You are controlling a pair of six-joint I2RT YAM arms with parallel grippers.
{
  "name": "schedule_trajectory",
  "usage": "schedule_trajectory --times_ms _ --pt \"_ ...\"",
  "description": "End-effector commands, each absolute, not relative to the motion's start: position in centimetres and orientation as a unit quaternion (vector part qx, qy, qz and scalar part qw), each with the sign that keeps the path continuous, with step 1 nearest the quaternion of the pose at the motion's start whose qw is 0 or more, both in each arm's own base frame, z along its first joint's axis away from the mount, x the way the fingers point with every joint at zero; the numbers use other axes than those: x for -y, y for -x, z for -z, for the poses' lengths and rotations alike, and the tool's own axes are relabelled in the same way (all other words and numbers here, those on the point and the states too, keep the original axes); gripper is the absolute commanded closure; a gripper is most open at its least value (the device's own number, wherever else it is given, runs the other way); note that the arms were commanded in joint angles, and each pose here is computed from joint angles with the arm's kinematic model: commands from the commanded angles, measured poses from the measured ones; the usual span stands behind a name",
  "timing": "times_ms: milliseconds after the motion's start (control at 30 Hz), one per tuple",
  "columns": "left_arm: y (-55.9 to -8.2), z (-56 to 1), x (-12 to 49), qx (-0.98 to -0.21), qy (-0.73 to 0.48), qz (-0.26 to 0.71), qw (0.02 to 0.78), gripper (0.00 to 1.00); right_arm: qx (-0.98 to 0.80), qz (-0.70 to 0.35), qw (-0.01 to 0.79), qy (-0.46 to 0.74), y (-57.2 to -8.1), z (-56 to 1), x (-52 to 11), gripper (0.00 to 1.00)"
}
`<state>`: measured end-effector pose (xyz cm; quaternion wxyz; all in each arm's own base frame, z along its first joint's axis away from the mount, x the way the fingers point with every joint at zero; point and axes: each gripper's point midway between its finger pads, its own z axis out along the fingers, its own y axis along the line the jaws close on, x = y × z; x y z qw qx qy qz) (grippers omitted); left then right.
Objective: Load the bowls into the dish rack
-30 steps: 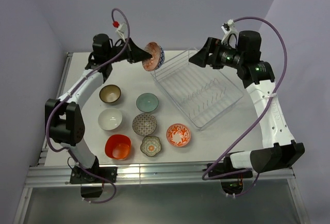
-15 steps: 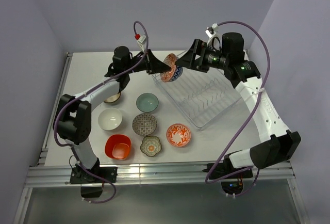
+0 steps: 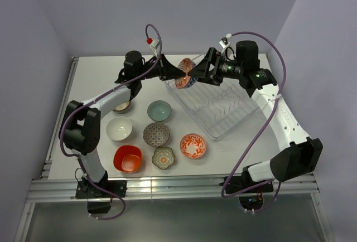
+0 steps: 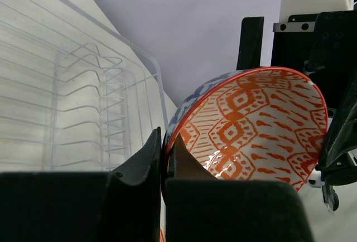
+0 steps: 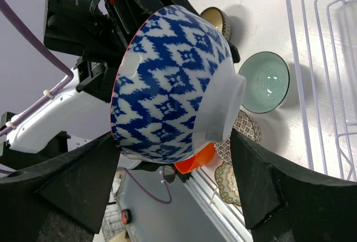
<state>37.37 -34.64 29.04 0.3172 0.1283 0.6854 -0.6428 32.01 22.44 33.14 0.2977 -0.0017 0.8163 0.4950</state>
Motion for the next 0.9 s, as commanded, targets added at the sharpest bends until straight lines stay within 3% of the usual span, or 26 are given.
schedule_trajectory --times_ms 0,267,367,500,667,767,867 --pt "-37.5 -32.5 34.9 -0.652 -0.153 0.649 0.362 1.0 -0.805 -0.51 0.302 0.011 -31.8 -34.3 -22.8 0.17" --pt "-36.9 -32.6 35.1 -0.648 -0.153 0.656 0.356 1.0 -0.801 -0.522 0.294 0.014 -32.1 -34.4 -23.2 0.27" --pt "-36.6 -32.5 35.2 -0.647 -0.154 0.658 0.352 1.0 -0.797 -0.526 0.296 0.019 -32.1 -34.7 -23.3 0.25" --pt "-36.5 -32.6 35.3 -0.646 -0.152 0.662 0.349 1.0 -0.794 -0.534 0.289 0.022 -32.0 -34.9 -23.6 0.15" --pt "-36.6 -32.6 35.3 -0.647 -0.151 0.661 0.35 1.0 -0.793 -0.537 0.286 0.023 -32.0 -34.9 -23.6 0.14" --pt "-36.4 -32.4 35.2 -0.648 -0.151 0.66 0.348 1.0 -0.79 -0.539 0.29 0.026 -32.0 -35.2 -23.6 0.2" --pt "-36.3 -32.2 35.2 -0.649 -0.15 0.661 0.344 1.0 -0.788 -0.541 0.293 0.03 -32.0 -35.3 -23.6 0.37"
